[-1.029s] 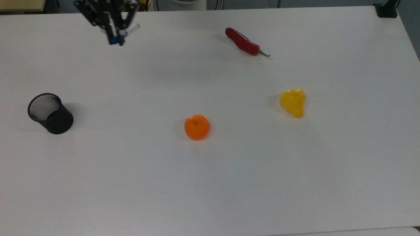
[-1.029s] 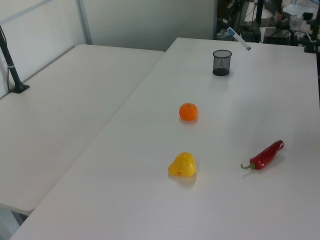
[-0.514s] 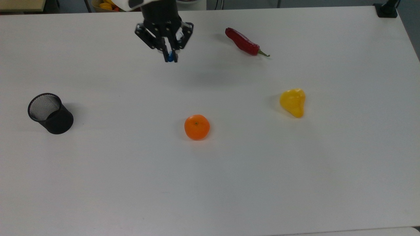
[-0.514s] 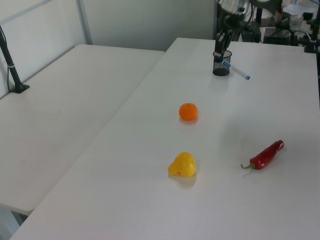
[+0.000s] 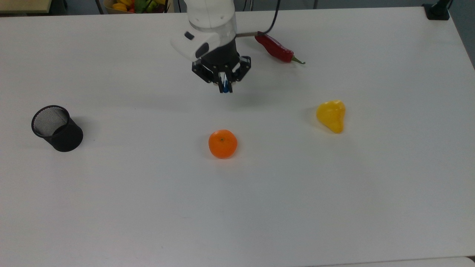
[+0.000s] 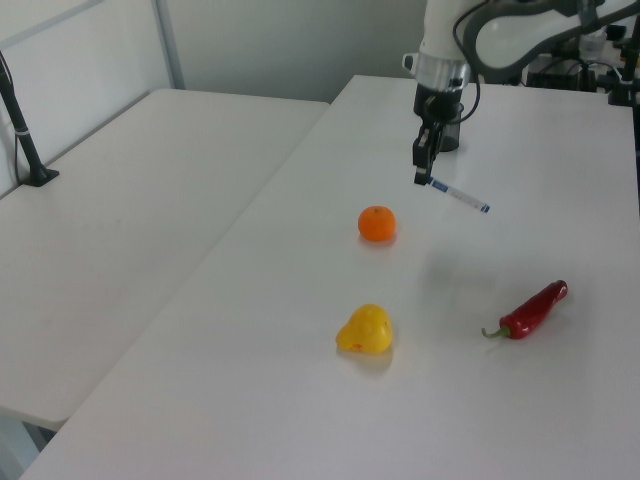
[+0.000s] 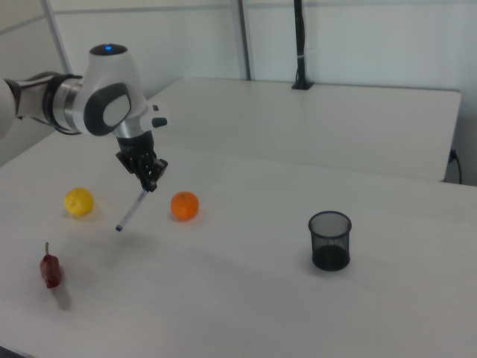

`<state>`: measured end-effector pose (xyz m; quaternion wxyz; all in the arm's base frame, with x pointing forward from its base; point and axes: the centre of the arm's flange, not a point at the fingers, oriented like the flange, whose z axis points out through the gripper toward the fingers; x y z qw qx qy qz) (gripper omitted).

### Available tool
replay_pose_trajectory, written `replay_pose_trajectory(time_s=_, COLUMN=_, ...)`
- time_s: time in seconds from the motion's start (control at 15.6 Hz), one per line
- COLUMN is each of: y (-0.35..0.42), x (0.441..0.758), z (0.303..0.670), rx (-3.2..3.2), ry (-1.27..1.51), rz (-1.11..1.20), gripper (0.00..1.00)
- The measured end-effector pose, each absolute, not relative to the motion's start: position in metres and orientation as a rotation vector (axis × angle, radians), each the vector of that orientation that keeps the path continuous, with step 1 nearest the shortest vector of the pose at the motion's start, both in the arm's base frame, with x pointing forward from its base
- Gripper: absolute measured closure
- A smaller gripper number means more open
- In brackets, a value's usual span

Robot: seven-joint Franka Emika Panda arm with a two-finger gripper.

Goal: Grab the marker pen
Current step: 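Carry the marker across the table and lower it beside the orange, then open the gripper to release the marker onto the table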

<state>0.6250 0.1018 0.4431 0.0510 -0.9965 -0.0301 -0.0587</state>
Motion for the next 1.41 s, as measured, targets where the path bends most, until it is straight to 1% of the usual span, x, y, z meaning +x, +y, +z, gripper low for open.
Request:
replay_pose_trajectory(time_s=0.26, y=0.123, x=0.625, z=0.396, rx=-3.035, ry=-0.111, rz=-0.174, gripper=0.81)
replay_pose_trajectory(time_s=0.45, y=0.134, x=0.626, z=0.369, rx=-3.050, ry=-0.150, rz=-0.151, gripper=0.81)
replay_pose_trajectory(time_s=0.64, y=0.140, x=0.628, z=0.353, rx=-3.057, ry=-0.171, rz=-0.144, gripper=0.81)
replay_pose_trajectory(time_s=0.77, y=0.140, x=0.628, z=0.348, rx=-3.064, ry=-0.179, rz=-0.142, gripper=0.81)
replay_pose_trajectory(time_s=0.9, y=0.140, x=0.629, z=0.347, rx=-3.072, ry=-0.190, rz=-0.143, gripper=0.78)
replay_pose_trajectory(time_s=0.96, y=0.140, x=0.629, z=0.347, rx=-3.074, ry=-0.193, rz=-0.143, gripper=0.74)
replay_pose_trajectory(time_s=1.03, y=0.140, x=0.629, z=0.347, rx=-3.075, ry=-0.194, rz=-0.144, gripper=0.65)
replay_pose_trajectory(time_s=1.22, y=0.140, x=0.630, z=0.350, rx=-3.075, ry=-0.195, rz=-0.151, gripper=0.34)
replay_pose_trajectory(time_s=1.29, y=0.140, x=0.630, z=0.351, rx=-3.074, ry=-0.195, rz=-0.156, gripper=0.26)
replay_pose_trajectory(time_s=1.41, y=0.140, x=0.631, z=0.357, rx=-3.072, ry=-0.193, rz=-0.172, gripper=0.06)
